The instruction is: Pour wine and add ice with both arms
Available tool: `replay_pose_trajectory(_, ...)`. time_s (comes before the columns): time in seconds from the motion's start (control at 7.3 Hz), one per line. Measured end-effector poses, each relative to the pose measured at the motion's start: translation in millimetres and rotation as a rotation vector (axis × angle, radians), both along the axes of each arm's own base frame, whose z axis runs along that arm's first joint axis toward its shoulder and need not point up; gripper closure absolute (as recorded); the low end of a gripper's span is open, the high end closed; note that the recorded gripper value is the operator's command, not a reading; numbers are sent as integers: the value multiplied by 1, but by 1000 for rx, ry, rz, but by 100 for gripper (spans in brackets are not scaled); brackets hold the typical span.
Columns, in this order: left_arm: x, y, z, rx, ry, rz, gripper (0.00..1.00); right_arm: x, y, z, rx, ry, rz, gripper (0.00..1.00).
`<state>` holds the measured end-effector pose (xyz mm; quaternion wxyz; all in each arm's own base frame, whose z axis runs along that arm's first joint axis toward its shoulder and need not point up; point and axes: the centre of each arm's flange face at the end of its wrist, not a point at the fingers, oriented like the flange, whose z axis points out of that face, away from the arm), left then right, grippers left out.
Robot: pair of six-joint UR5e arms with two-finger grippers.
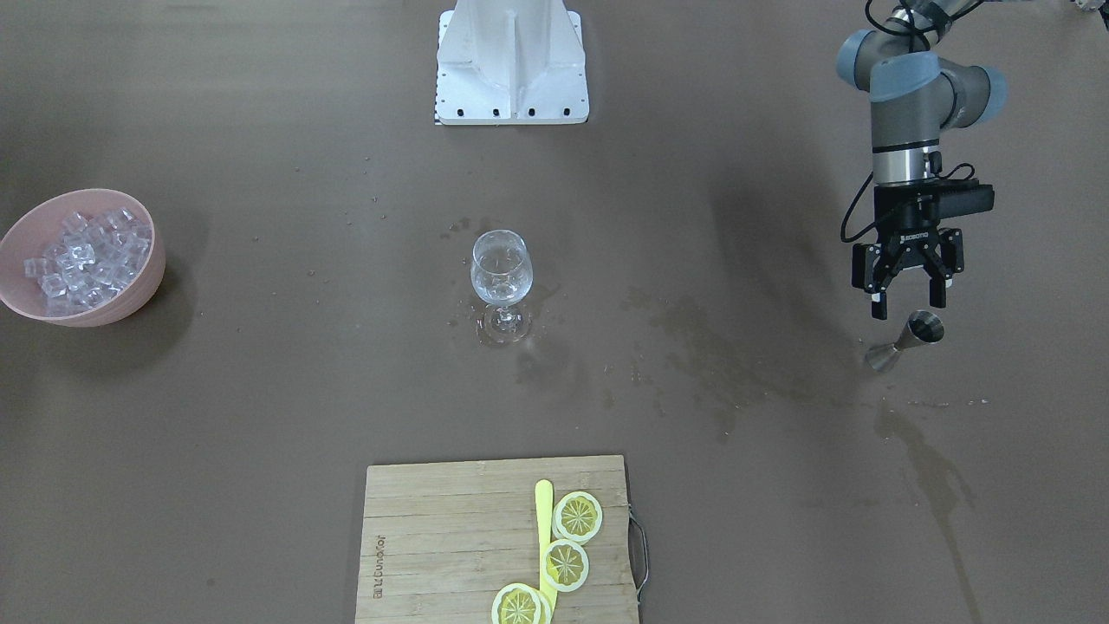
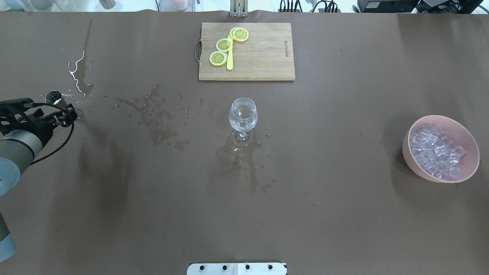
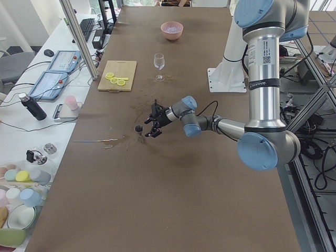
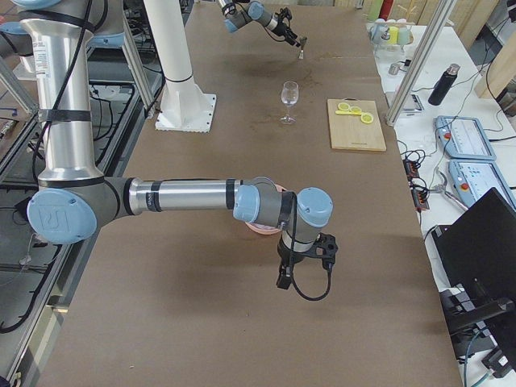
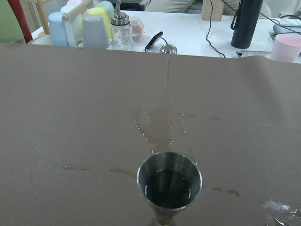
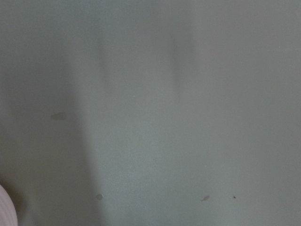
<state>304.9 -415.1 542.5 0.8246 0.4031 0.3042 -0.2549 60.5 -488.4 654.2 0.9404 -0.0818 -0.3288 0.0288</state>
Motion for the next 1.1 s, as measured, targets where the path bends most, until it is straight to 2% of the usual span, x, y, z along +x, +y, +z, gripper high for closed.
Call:
replay_pose_trajectory(0.41,14,-10,18,49,-28,-73,10,0,0,0,0,0,0,0)
replay_pose_trajectory(0.82,39,-8,27,77,-48,-111,10,0,0,0,-1,1,0,0)
replay_pose_trajectory(1.1,48,-9,33,92,-64,-142,15,0,0,2,-3,1,0,0)
